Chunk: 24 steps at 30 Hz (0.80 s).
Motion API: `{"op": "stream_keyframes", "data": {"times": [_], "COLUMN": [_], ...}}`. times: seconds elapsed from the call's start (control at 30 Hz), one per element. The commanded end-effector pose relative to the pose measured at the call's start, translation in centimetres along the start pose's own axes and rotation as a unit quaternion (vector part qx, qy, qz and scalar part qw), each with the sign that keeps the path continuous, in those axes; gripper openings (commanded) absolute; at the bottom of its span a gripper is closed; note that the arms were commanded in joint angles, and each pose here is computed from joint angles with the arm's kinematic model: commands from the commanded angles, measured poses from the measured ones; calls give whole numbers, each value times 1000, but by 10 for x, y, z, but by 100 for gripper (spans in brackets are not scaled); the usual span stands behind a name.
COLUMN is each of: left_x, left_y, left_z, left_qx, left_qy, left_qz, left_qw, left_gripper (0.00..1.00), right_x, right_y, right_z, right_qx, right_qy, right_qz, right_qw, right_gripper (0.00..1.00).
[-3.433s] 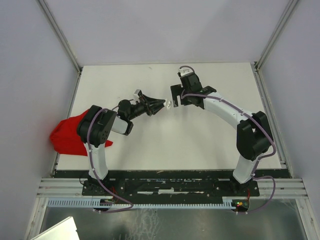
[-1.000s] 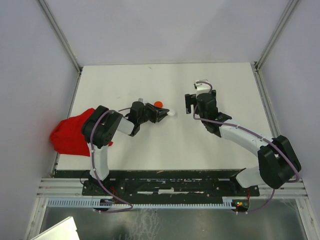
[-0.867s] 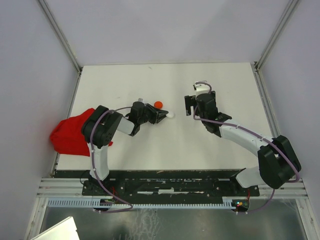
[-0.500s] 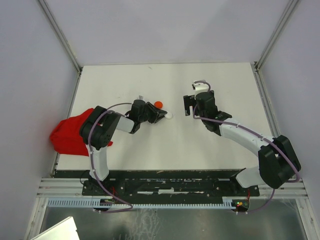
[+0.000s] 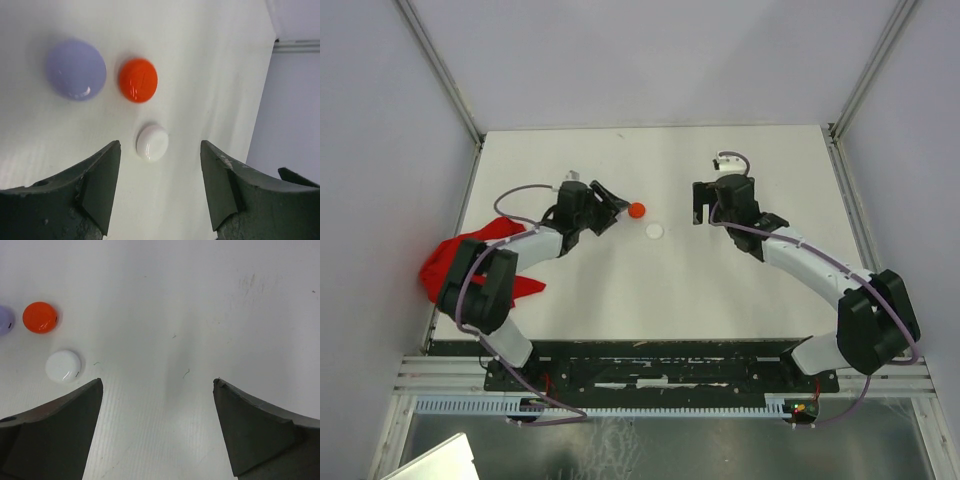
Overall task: Insert the wireless bluetooth earbuds into the charging case
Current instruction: Reset both arms
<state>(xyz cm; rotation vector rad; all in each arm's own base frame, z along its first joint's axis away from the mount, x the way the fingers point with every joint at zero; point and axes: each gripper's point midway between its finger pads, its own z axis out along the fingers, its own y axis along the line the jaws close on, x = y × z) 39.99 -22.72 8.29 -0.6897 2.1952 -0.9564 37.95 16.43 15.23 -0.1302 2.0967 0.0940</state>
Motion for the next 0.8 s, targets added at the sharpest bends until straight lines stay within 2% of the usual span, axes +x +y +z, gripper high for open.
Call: {"op": "stream_keyframes", "data": {"times": [0.0,0.3,0.43,0.53,0.67,0.77], "left_x": [-80,-152,-175,-184,-182,-179], "left_y": [-7,66,89,98,98,96], "left_z": [-40,-88,-125,-150,-146,-141], "left_qx": [-19,-82,-101,-114,-115,-106], "left_qy": [-105,-198,-282,-335,-315,-307], "left_qz": [49,-21,-83,-97,-95,-98], "left_qw": [993,976,950,930,937,941], "left_gripper": [71,71,72,73,74,73], "right_x": [-29,-39,-38,-33,-30,-32], "right_y": [-13,-53,-68,-74,-75,-78], "right_z": [-4,-11,-16,-16,-15,-18], "right_qx": [41,185,230,255,265,270], "right_qy": [-17,-21,-25,-13,-4,-23], "right_qz": [64,134,145,140,141,162], "right_qw": [997,973,962,957,954,949], "right_gripper": [100,100,100,100,100,99]}}
